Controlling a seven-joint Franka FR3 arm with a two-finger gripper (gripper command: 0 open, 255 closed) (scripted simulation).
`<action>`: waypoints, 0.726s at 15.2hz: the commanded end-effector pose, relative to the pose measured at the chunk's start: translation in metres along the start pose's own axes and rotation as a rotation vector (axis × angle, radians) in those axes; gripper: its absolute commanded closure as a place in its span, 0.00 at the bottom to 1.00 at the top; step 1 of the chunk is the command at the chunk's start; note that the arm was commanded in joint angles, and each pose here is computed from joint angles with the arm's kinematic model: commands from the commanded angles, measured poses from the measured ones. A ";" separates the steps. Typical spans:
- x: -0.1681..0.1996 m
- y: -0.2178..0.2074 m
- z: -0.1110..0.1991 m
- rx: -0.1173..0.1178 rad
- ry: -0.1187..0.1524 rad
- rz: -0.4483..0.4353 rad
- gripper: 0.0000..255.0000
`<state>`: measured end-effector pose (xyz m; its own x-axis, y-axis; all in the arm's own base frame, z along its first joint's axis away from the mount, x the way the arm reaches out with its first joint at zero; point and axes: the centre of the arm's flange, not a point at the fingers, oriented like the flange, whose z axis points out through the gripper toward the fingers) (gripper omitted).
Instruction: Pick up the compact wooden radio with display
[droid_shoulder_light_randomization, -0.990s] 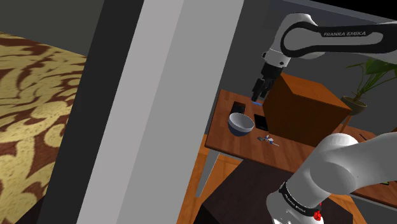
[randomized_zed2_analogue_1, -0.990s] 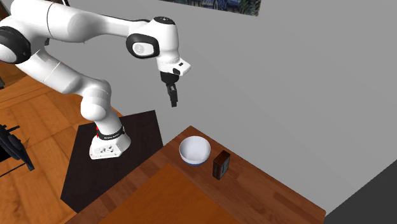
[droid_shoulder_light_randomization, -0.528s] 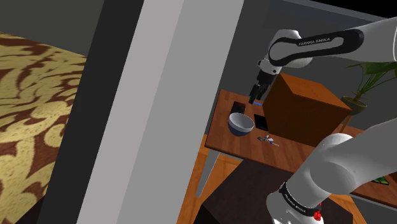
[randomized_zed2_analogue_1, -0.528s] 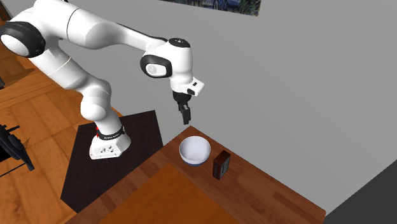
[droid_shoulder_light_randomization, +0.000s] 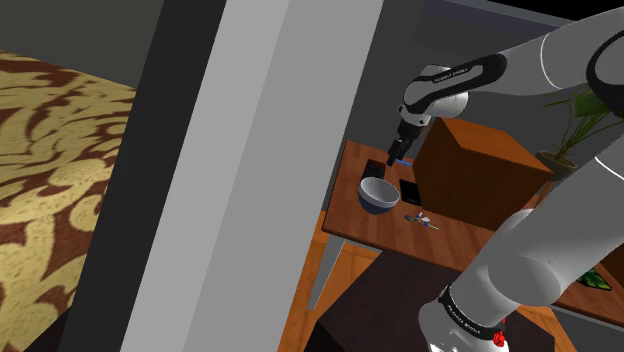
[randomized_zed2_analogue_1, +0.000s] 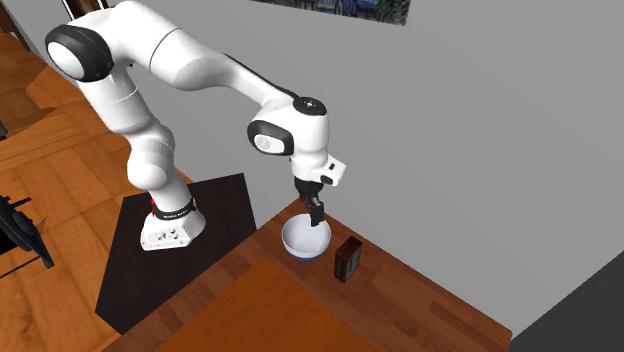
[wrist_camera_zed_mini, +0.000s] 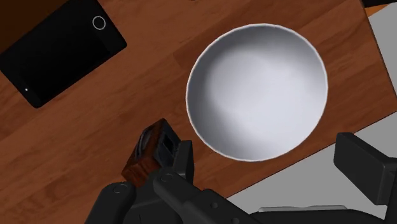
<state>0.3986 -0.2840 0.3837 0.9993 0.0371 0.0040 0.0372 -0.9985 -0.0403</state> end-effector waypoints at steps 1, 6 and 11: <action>0.010 0.020 0.015 -0.003 0.002 -0.014 0.00; 0.034 0.071 0.049 -0.004 0.005 -0.042 0.00; 0.052 0.109 0.080 -0.006 0.008 -0.063 0.00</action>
<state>0.4532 -0.3819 0.3057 0.9953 0.0960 0.0129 0.0964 -0.9948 -0.0336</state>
